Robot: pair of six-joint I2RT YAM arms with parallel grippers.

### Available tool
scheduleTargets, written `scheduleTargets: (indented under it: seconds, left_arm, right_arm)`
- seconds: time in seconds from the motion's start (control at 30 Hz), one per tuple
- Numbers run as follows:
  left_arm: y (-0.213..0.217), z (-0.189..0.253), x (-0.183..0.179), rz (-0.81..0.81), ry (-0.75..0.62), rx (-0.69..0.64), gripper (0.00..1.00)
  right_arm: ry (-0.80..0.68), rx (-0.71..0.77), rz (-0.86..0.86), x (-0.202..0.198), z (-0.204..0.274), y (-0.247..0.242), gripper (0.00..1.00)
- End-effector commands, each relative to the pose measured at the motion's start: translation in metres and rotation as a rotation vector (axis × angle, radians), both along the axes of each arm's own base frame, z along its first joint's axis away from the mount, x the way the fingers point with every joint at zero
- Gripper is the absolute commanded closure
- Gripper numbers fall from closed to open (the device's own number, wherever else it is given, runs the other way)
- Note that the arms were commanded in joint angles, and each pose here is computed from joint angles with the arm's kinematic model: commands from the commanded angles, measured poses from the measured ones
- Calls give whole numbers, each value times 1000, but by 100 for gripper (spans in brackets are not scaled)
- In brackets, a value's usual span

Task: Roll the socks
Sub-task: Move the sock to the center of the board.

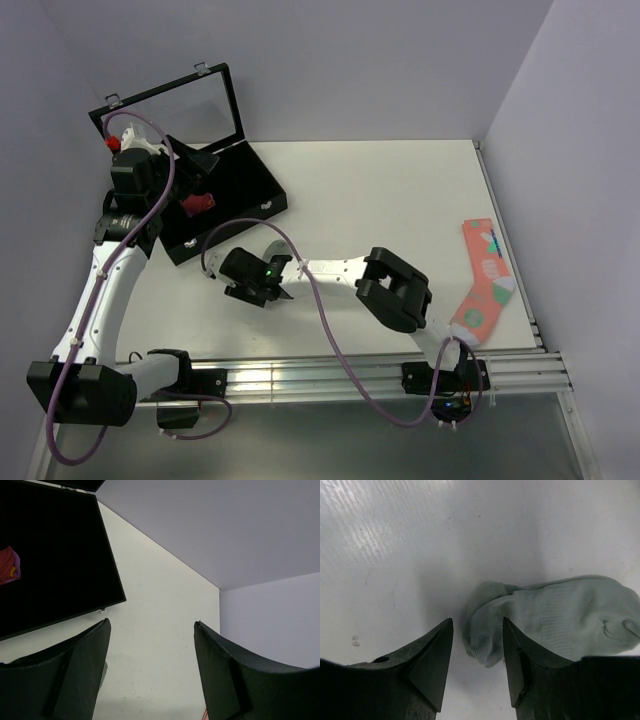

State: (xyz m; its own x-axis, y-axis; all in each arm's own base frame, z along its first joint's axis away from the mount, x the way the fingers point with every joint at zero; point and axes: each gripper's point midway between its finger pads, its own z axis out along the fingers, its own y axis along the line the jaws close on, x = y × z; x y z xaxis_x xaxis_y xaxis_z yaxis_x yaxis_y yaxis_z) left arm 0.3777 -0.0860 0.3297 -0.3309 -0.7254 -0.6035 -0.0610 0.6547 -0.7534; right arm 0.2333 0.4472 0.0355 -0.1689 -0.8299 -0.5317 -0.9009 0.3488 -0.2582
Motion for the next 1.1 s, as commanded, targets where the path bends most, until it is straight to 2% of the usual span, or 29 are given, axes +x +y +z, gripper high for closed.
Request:
scheduleTargets:
  seconds: [0.0,0.17,0.23,0.3,0.37,0.5,0.7,0.83,0.9,0.97,1.0,1.07]
  left_arm:
    - [-1,12,2,-21,-50,18,27]
    - [-1,2,4,-25,-32,16,27]
    - [-2,-6,4,-28,-19,11,27]
    - [-3,-15,1,-38,-3,11,28]
    - [-4,-20,-2,-41,-2,11,28]
    - [-7,-62,-15,-53,55,-4,28]
    - [-27,-92,-44,-81,33,31,32]
    - [-49,-101,-70,-151,-46,11,42]
    - [-52,-109,-82,-166,-82,4,51]
    - [-55,-120,-93,-190,-100,-4,54]
    - [-59,-115,-96,-206,-141,-14,61]
    - [-68,-124,-106,-252,-159,-21,65]
  right_arm:
    - [-7,17,-10,3,4,9,48]
    - [5,-11,-4,0,-11,4,48]
    - [19,-25,3,-3,-17,-2,52]
    - [24,-25,12,-2,-15,-8,60]
    - [92,-28,41,-12,-22,-20,60]
    - [200,-15,71,-16,-15,-51,62]
    - [407,-2,148,-37,-4,-96,63]
    - [573,-24,205,-63,-2,-117,64]
    - [708,-22,234,-79,2,-123,64]
    - [794,-6,241,-83,4,-130,65]
    - [842,24,258,-87,9,-127,65]
    - [903,32,268,-89,11,-133,65]
